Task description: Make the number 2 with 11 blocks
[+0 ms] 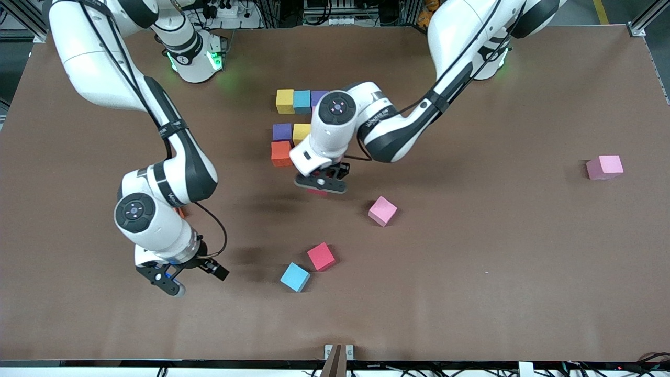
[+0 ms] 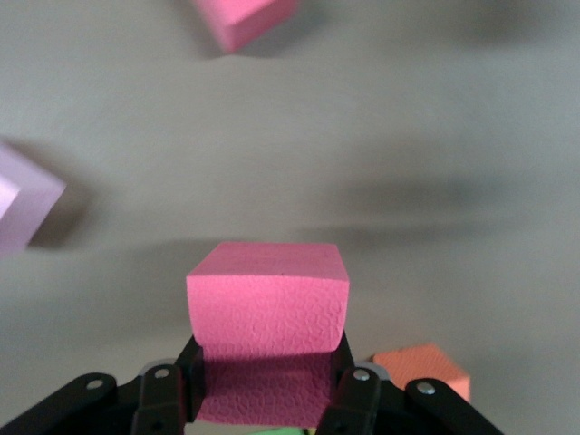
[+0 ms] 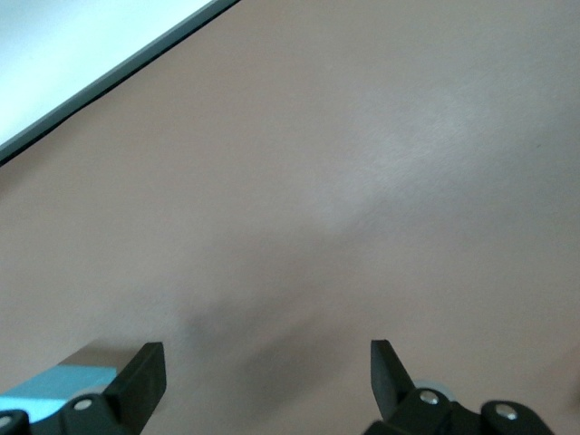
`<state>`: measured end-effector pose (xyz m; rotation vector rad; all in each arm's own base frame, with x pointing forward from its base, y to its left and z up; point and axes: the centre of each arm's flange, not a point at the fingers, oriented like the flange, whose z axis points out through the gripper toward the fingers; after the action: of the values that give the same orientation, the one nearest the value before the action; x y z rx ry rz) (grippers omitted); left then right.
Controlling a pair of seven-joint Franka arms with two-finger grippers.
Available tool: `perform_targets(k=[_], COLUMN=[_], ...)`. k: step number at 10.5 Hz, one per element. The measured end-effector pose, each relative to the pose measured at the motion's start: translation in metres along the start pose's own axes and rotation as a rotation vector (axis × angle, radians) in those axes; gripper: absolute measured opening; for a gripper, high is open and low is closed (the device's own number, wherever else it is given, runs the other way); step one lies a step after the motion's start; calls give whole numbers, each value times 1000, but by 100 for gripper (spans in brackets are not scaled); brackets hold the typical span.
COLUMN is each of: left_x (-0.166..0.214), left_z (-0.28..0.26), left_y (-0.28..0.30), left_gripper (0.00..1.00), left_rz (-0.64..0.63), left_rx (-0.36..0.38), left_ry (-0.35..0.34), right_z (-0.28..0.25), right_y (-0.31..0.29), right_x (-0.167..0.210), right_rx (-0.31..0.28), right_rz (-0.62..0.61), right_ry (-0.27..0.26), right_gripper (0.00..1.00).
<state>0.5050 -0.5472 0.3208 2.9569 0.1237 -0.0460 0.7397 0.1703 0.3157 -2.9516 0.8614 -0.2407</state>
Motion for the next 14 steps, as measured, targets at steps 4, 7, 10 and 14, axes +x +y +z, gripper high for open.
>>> perform_targets(k=[4,7,10,14], left_x=[1,-27,-71,-62], left_z=[9,10,18,50], left_y=[-2,20,58,46], left_gripper=[54,54,54,54], left_rz=[-406,-379,-300,-270], left_rx=[8,1,-6,49], left_ry=[-13,-19,-2,15], right_z=[9,10,10,10], right_y=[64,70,73,73], right_x=[45,47,49,49], right_rx=[-82,-93,-94,-93], right_rz=[-21,-55,-59,-60], right_ry=[-58,-71,-71,-72], right_gripper=[100,100,100,100])
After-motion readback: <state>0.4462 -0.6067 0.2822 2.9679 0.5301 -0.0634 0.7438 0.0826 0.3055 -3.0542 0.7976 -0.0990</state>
